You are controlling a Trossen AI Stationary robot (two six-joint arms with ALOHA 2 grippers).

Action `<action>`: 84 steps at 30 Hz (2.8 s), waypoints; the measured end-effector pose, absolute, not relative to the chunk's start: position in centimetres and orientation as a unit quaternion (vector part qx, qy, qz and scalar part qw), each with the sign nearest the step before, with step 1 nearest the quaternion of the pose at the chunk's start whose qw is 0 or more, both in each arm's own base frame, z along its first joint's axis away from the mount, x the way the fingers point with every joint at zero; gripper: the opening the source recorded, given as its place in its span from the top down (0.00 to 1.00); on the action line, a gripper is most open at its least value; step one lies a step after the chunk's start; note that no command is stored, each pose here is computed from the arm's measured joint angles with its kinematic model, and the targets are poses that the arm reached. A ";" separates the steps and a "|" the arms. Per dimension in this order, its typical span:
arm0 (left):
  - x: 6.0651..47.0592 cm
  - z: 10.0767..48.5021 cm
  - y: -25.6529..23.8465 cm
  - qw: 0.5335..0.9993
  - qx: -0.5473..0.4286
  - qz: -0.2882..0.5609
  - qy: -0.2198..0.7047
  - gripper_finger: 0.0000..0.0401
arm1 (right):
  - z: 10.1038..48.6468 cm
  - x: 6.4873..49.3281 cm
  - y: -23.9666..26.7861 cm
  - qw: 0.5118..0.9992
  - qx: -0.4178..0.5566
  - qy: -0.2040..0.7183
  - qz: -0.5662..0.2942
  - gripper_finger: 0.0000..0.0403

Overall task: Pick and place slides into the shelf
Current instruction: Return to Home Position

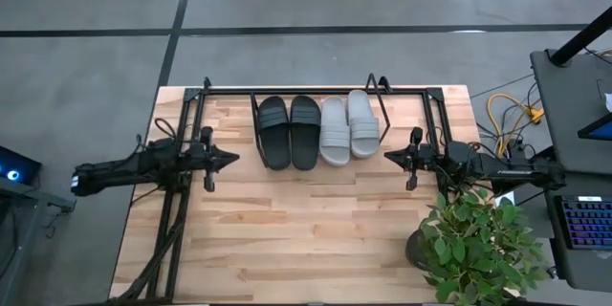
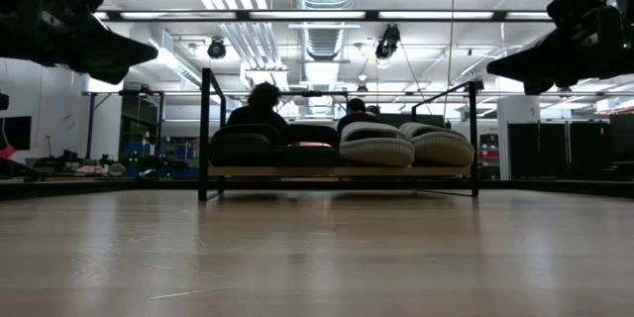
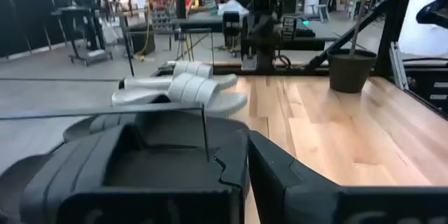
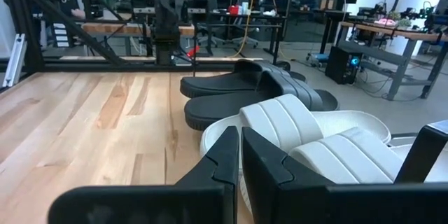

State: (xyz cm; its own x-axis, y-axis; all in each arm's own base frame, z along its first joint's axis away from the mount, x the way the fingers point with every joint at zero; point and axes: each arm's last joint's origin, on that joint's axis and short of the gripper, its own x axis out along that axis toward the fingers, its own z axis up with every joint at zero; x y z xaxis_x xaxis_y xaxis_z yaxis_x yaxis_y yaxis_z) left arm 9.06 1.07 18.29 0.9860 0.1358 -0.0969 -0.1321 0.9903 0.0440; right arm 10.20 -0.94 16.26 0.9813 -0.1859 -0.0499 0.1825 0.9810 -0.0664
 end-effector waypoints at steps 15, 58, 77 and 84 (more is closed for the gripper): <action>9.6 16.8 0.4 0.997 0.020 0.033 0.062 1.00 | 16.3 10.2 -0.9 0.994 -0.040 0.030 -0.092 0.98; 10.4 15.8 0.2 0.993 -0.013 -0.002 0.115 1.00 | 16.1 10.3 -0.9 0.990 0.108 0.026 -0.093 0.98; 10.4 15.8 0.2 0.993 -0.013 -0.001 0.115 1.00 | 16.1 10.3 -0.9 0.990 0.103 0.026 -0.093 0.98; 10.4 15.8 0.2 0.993 -0.013 -0.002 0.115 1.00 | 16.1 10.3 -0.9 0.990 0.103 0.026 -0.092 0.98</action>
